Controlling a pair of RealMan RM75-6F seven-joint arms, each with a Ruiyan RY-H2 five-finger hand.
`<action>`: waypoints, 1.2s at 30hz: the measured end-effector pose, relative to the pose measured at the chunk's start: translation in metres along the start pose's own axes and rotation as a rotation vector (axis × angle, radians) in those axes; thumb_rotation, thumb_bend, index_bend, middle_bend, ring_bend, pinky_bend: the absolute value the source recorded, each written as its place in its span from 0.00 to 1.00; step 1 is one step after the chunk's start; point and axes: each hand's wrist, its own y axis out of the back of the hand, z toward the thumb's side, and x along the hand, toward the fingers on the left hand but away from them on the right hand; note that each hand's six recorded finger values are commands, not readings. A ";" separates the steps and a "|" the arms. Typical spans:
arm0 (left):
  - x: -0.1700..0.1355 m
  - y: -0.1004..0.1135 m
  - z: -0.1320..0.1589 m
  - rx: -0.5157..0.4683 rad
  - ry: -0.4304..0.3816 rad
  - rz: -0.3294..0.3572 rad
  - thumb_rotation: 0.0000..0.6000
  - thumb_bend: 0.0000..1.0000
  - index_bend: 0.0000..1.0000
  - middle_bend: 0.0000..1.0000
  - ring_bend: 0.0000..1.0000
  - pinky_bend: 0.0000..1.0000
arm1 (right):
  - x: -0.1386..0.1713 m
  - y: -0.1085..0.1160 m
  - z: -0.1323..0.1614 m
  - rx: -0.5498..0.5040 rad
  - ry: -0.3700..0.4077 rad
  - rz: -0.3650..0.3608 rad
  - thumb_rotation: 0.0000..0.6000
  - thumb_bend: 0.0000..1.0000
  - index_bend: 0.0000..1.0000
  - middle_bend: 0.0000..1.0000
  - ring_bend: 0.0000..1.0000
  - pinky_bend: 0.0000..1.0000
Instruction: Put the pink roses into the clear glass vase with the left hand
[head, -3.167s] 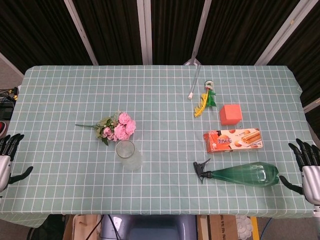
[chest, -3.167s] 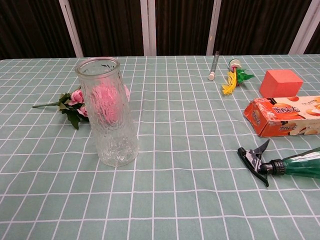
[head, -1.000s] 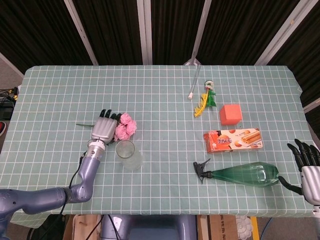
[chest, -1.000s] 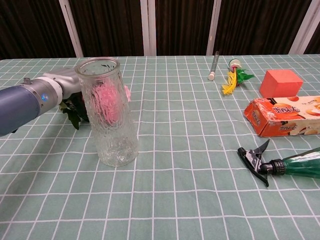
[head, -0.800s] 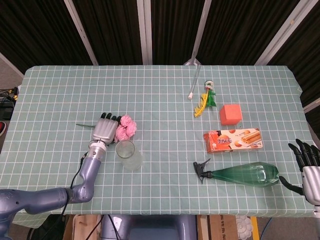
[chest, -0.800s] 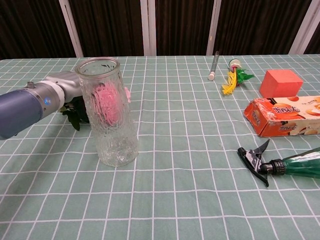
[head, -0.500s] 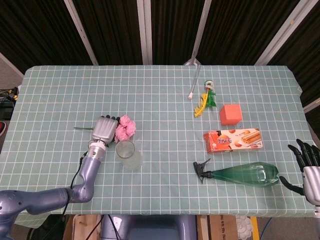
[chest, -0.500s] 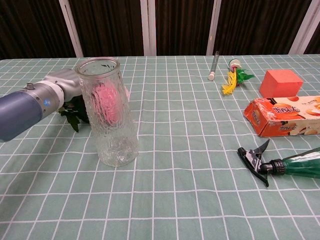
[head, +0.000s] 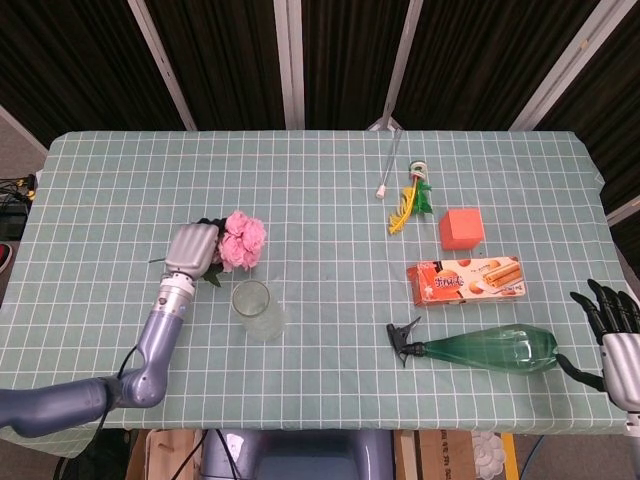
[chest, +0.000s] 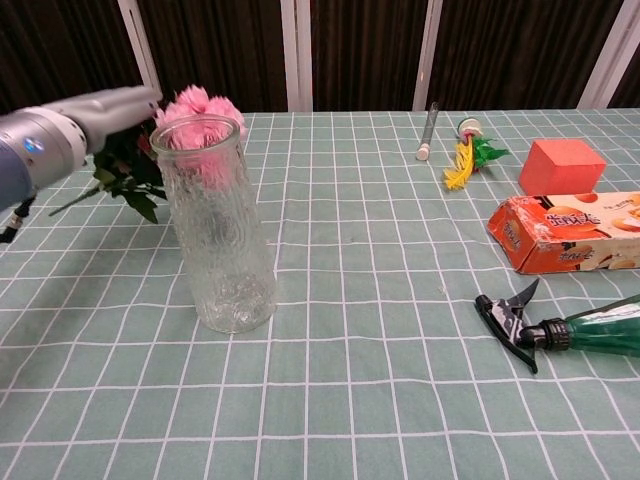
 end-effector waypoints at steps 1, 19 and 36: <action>-0.002 0.009 -0.003 -0.026 -0.002 0.014 1.00 0.49 0.32 0.36 0.33 0.47 | 0.000 0.000 0.000 0.001 0.000 0.000 1.00 0.21 0.17 0.05 0.02 0.00; -0.093 0.182 -0.012 -0.591 -0.246 0.301 1.00 0.49 0.32 0.35 0.31 0.47 | 0.002 -0.001 0.009 -0.002 0.025 0.001 1.00 0.21 0.17 0.05 0.02 0.00; -0.149 0.202 0.068 -1.105 -0.570 0.092 1.00 0.49 0.32 0.36 0.31 0.46 | 0.002 0.004 0.003 -0.017 0.012 -0.013 1.00 0.21 0.17 0.05 0.02 0.00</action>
